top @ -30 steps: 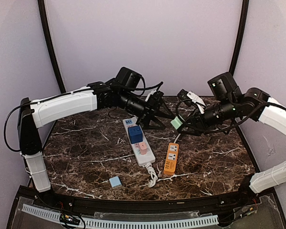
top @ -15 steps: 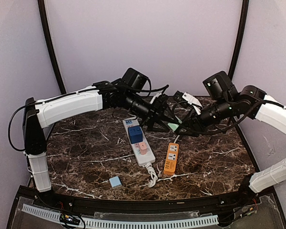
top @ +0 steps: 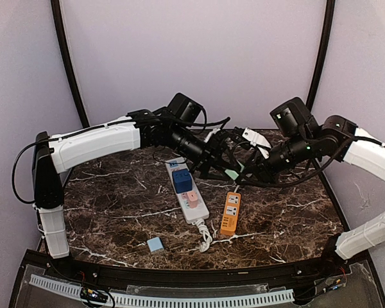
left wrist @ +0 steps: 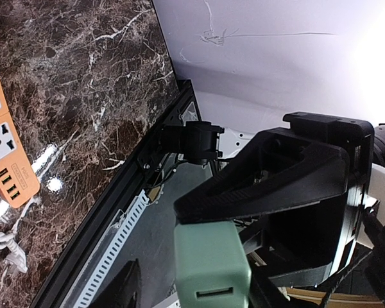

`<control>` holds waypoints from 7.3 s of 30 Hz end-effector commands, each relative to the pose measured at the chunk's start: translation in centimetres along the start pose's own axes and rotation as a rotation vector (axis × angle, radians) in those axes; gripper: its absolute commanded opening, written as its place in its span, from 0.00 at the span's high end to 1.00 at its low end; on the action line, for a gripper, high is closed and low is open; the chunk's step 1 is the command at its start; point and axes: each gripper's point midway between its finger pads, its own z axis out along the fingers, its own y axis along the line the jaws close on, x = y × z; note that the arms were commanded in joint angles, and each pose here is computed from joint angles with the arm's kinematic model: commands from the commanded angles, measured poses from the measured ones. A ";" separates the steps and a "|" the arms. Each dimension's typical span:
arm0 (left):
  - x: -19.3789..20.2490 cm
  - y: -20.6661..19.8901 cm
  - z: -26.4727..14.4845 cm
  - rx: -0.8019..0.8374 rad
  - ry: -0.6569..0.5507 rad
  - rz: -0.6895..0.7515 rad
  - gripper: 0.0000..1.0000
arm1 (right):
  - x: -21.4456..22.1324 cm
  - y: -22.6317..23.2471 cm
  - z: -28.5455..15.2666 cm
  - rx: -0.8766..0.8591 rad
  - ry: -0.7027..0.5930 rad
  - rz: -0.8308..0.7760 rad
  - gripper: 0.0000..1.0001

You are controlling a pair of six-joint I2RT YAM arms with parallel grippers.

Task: Insert the plug

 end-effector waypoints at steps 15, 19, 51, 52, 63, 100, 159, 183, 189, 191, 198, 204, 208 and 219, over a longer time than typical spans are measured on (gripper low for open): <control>1.2 0.0 0.8 -0.006 0.049 -0.033 0.66 | -0.9 1.0 -1.1 0.014 -0.032 -0.095 0.87; 1.4 0.2 1.1 -0.014 0.051 -0.032 0.89 | -0.9 1.1 -1.0 0.018 -0.027 -0.099 0.86; -0.6 6.8 -2.0 -0.300 -0.123 0.138 0.99 | 6.4 -7.4 -6.8 0.619 -0.215 0.531 0.01; -0.7 7.1 -2.1 -0.313 -0.123 0.142 0.99 | 6.7 -7.7 -6.9 0.636 -0.220 0.549 0.01; -1.3 9.1 -2.7 -0.457 -0.114 0.164 0.99 | 8.1 -9.2 -5.8 0.728 -0.139 0.672 0.01; -1.6 12.9 -0.2 -0.754 -0.022 0.197 0.99 | 14.7 -9.0 -8.6 0.876 -0.035 0.864 0.01; -1.3 16.5 9.0 -0.889 -0.060 0.145 0.99 | 18.6 -7.4 -9.7 0.840 -0.077 1.043 0.01; -0.7 19.4 7.2 -1.069 -0.030 0.191 0.99 | 18.9 -7.3 -9.4 0.836 -0.069 1.038 0.01; -0.4 20.5 5.9 -1.144 0.003 0.210 0.99 | 18.8 -7.4 -9.4 0.841 -0.063 1.030 0.01; -0.5 20.4 6.0 -1.134 0.002 0.207 0.99 | 18.8 -7.4 -9.4 0.842 -0.063 1.028 0.01; -0.5 20.9 6.9 -1.107 0.005 0.191 0.99 | 18.5 -7.5 -9.3 0.844 -0.057 1.018 0.01; -0.5 21.2 7.4 -1.097 0.016 0.194 0.99 | 18.2 -7.6 -9.5 0.845 -0.071 1.011 0.01; -0.2 21.5 7.6 -1.101 0.026 0.192 0.99 | 17.5 -7.9 -10.1 0.856 -0.093 0.997 0.01; 0.5 21.6 7.8 -1.089 0.064 0.182 0.99 | 12.6 -8.8 -13.9 0.893 -0.202 0.863 0.01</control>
